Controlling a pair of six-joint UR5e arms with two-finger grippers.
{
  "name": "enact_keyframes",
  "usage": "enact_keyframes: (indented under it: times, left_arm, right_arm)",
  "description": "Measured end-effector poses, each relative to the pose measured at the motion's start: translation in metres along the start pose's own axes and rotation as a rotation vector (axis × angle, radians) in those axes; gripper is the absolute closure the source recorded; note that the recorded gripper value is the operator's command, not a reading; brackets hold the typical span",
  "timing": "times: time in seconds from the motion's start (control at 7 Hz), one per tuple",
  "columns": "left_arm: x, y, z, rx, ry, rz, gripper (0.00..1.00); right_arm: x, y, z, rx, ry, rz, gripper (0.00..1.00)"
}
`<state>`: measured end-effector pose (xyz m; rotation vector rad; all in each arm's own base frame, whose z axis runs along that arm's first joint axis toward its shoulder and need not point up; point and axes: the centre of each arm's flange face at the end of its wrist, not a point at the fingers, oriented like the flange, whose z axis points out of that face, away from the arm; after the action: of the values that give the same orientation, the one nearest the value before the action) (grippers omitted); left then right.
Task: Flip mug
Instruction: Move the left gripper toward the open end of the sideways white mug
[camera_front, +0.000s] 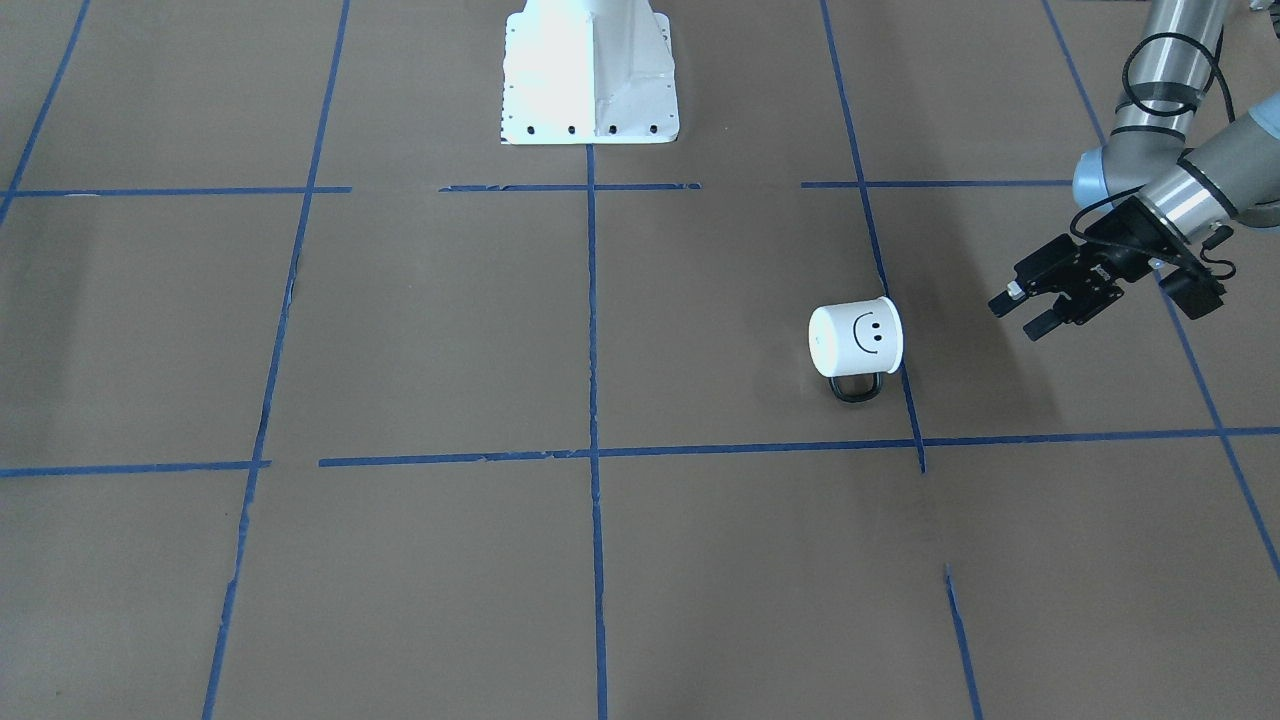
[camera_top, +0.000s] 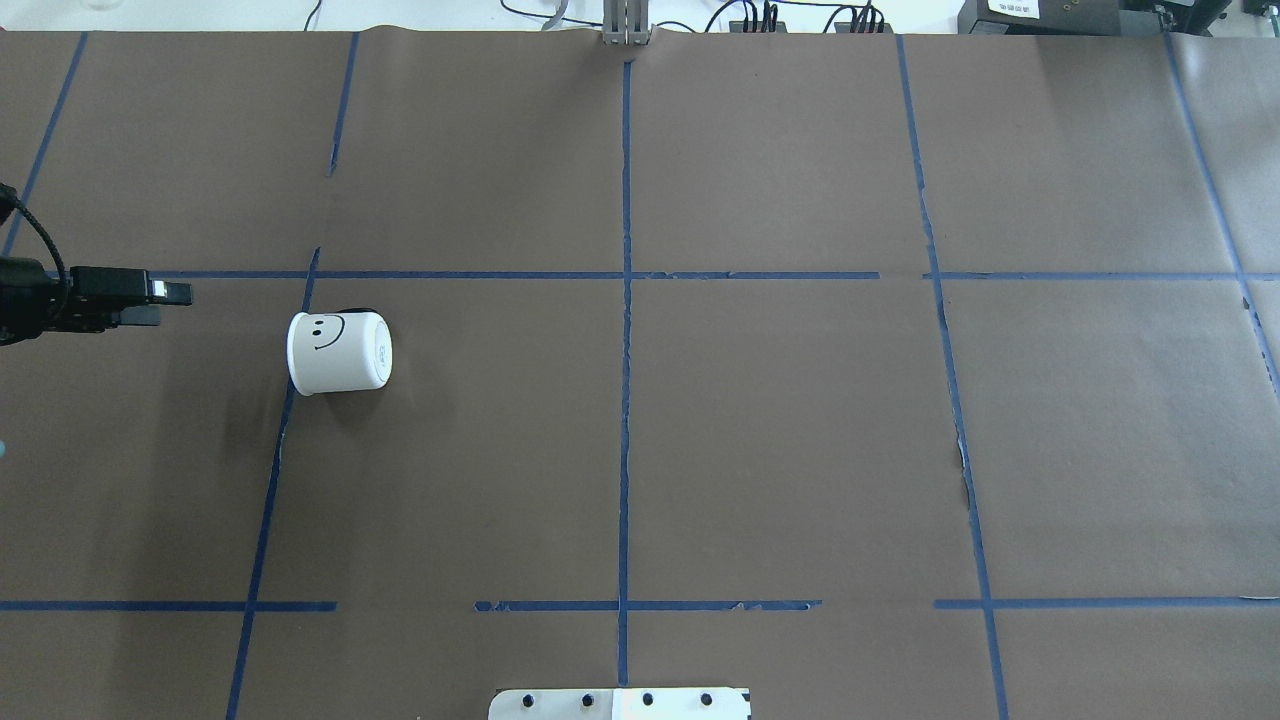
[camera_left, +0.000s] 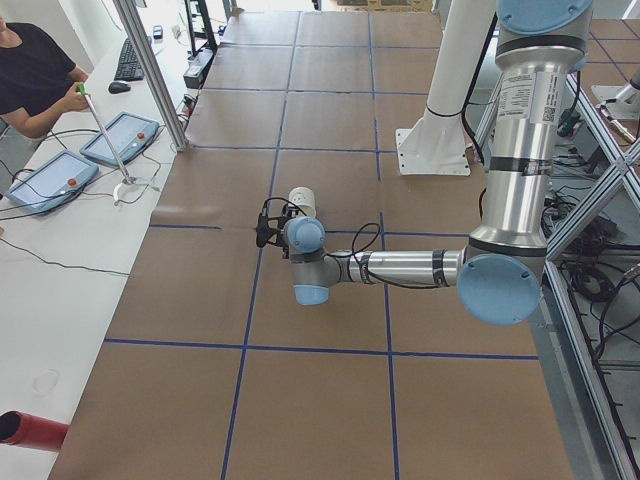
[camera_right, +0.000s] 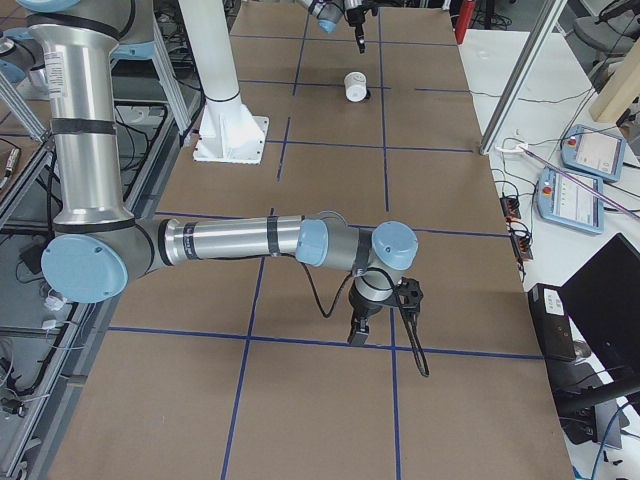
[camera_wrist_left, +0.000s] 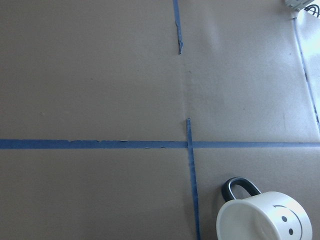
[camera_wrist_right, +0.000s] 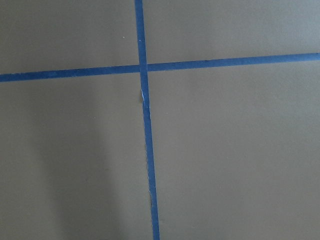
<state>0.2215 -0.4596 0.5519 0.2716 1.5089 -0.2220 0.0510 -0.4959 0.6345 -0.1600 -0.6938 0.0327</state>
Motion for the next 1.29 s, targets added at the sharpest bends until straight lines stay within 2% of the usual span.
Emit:
enact_keyframes:
  times: [0.43,0.71,1.29]
  left_arm:
    - [-0.001,0.040,0.032,0.096,0.199,-0.214,0.00]
    - [0.009,0.058,0.062,0.114,0.297,-0.317,0.00]
    - [0.022,0.063,0.085,0.105,0.324,-0.337,0.00]
  right_arm:
    - [0.000,0.000,0.000,0.000,0.000,0.000,0.00]
    - [0.000,0.000,0.000,0.000,0.000,0.000,0.00]
    - [0.000,0.000,0.000,0.000,0.000,0.000,0.00]
